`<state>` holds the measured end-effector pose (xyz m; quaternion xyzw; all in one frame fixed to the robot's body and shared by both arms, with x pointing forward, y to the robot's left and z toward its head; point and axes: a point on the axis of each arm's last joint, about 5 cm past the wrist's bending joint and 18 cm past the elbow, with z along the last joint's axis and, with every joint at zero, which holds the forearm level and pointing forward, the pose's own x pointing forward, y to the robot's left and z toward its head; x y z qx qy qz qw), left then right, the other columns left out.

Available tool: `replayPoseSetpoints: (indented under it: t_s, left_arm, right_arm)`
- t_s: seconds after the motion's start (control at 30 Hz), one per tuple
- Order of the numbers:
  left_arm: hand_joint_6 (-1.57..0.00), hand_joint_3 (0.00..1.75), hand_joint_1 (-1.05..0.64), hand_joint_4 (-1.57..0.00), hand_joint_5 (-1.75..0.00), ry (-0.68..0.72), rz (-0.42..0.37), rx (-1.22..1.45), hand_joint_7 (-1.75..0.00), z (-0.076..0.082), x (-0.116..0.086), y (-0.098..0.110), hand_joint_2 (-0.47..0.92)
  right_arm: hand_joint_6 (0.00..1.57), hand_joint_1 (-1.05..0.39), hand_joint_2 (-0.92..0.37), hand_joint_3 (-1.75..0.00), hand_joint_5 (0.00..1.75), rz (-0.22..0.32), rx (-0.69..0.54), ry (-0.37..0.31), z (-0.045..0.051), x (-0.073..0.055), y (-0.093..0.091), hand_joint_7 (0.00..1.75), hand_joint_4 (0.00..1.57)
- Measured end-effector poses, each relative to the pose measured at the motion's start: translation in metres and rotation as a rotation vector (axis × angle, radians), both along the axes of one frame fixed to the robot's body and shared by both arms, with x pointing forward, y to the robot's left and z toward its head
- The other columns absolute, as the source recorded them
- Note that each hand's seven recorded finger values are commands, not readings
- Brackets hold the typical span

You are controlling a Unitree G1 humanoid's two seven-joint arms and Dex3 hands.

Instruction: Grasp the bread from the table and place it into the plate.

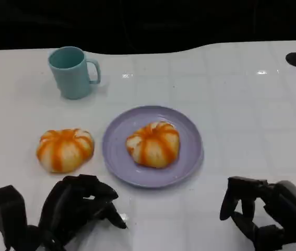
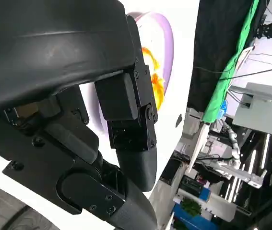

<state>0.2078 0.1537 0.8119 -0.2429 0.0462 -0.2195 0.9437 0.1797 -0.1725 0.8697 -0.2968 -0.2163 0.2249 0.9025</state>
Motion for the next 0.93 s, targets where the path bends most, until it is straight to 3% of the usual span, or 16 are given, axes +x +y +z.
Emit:
replayPoseSetpoints:
  t_s: [0.33,0.93]
  left_arm:
    - [-1.57,0.00,-1.05,-1.57,-0.60,0.000,-0.002,0.002,-0.22,0.0001,0.0001,0.0013,0.69]
    - [-1.57,0.00,-1.05,-1.57,-0.59,0.007,-0.004,0.005,-0.22,0.0002,0.0002,0.0035,0.69]
  right_arm:
    - [0.55,-0.15,-0.45,-1.31,1.75,-0.022,0.024,0.021,-0.0070,0.0024,0.0034,1.60,0.78]
    - [0.59,-0.15,-0.42,-1.34,1.75,-0.021,0.031,0.007,-0.0083,0.0033,0.0057,1.57,0.80]
